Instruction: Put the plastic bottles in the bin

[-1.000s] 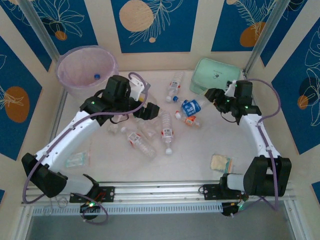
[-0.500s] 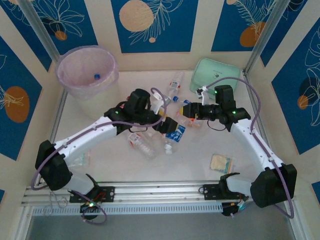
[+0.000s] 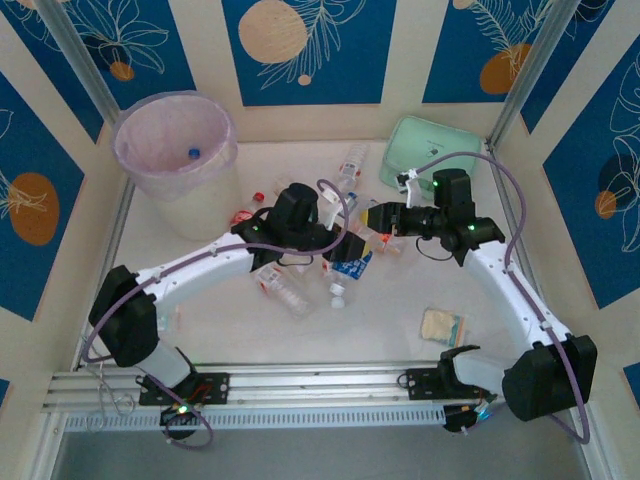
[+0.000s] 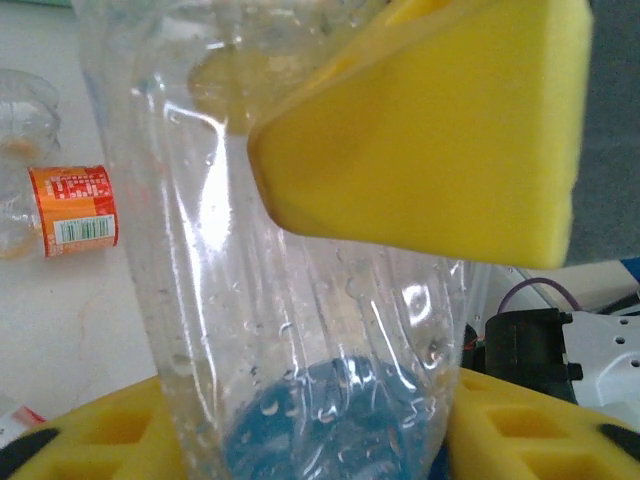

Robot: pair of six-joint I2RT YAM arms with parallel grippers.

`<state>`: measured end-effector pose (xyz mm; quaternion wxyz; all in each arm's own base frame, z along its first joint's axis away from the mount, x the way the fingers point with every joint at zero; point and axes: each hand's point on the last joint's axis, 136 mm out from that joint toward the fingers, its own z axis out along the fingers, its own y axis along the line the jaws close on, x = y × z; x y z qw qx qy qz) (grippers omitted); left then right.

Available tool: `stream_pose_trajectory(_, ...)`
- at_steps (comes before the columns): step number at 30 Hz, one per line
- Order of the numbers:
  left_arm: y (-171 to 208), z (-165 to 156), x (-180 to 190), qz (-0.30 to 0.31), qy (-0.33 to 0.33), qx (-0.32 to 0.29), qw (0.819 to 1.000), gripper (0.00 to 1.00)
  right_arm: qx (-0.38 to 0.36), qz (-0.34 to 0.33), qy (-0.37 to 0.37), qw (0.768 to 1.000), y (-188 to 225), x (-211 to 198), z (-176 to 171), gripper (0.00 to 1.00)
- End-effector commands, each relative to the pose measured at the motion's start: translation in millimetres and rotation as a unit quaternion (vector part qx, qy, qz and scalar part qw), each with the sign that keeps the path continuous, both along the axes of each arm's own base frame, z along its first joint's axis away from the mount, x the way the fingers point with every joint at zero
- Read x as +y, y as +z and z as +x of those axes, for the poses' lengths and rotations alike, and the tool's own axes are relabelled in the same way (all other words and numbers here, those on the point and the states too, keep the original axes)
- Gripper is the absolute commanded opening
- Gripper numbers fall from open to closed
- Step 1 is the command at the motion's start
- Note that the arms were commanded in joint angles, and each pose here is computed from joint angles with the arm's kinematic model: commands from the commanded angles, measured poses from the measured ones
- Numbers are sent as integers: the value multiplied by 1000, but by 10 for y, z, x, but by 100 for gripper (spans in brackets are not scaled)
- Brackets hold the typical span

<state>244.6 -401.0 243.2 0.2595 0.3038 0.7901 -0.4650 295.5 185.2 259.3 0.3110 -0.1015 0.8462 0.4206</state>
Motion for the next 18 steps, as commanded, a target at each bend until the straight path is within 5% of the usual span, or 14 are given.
stream_pose_trajectory(1,88,-2,-101,-10,-9,-12,1000,46,1,14,11,1000,90,34,-104,18)
stream_pose_trajectory(8,117,113,70,30,26,-48,998,43,20,-19,-57,998,0,-305,-97,92)
stream_pose_trajectory(10,196,173,125,42,35,-66,996,40,18,-13,-84,996,46,-438,-123,100)
stream_pose_trajectory(15,628,334,368,72,56,-128,988,36,22,13,-130,991,141,-663,-179,99)
stream_pose_trajectory(18,937,526,665,93,92,-160,978,25,29,5,-150,988,68,-728,-208,99)
